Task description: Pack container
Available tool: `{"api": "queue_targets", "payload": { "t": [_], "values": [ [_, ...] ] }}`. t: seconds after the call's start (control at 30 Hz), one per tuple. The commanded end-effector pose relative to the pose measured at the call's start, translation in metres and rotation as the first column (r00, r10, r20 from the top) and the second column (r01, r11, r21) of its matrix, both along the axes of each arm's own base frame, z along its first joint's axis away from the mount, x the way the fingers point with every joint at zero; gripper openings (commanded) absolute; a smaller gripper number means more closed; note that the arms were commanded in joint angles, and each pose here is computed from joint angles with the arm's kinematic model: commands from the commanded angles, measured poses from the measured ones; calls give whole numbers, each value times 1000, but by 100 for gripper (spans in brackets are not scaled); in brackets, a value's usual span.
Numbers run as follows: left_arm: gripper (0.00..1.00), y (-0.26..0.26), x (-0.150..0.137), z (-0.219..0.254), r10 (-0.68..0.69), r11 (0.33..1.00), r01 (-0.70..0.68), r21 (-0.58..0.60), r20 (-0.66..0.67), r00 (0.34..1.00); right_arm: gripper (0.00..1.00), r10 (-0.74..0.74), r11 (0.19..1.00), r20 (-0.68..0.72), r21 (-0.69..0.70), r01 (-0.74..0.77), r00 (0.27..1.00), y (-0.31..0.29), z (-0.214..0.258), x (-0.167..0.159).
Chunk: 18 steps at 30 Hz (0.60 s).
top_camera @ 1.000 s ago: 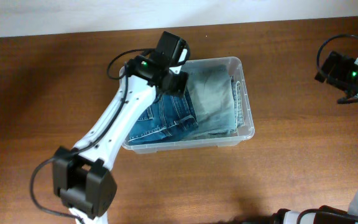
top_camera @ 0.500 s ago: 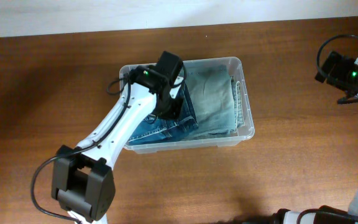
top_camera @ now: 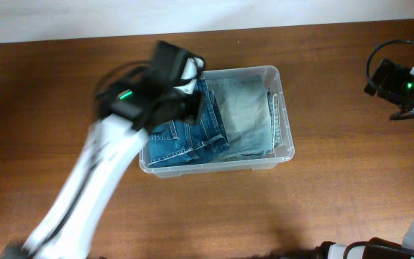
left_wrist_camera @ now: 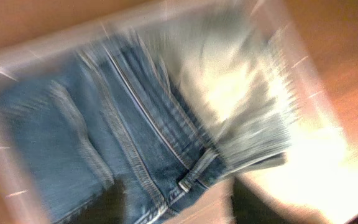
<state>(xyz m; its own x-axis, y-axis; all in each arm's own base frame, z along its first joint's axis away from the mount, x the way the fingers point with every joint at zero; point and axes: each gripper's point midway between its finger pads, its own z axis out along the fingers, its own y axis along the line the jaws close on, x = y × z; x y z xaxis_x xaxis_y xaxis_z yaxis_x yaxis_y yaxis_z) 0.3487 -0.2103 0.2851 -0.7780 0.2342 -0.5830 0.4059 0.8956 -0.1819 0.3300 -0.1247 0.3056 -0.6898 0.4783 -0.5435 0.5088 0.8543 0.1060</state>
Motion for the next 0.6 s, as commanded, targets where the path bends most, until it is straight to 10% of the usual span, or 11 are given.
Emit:
{"api": "queue_targets", "payload": {
  "t": [0.0, 0.57],
  "values": [
    [99, 19, -20, 60, 30, 998, -22, -57, 147, 989, 99, -13, 1000, 1, -5, 13, 1000, -3, 0, 0],
    [99, 86, -104, 76, 82, 994, -90, 61, 128, 988, 99, -13, 1000, 1, -5, 13, 1000, -3, 0, 0]
  ]
}}
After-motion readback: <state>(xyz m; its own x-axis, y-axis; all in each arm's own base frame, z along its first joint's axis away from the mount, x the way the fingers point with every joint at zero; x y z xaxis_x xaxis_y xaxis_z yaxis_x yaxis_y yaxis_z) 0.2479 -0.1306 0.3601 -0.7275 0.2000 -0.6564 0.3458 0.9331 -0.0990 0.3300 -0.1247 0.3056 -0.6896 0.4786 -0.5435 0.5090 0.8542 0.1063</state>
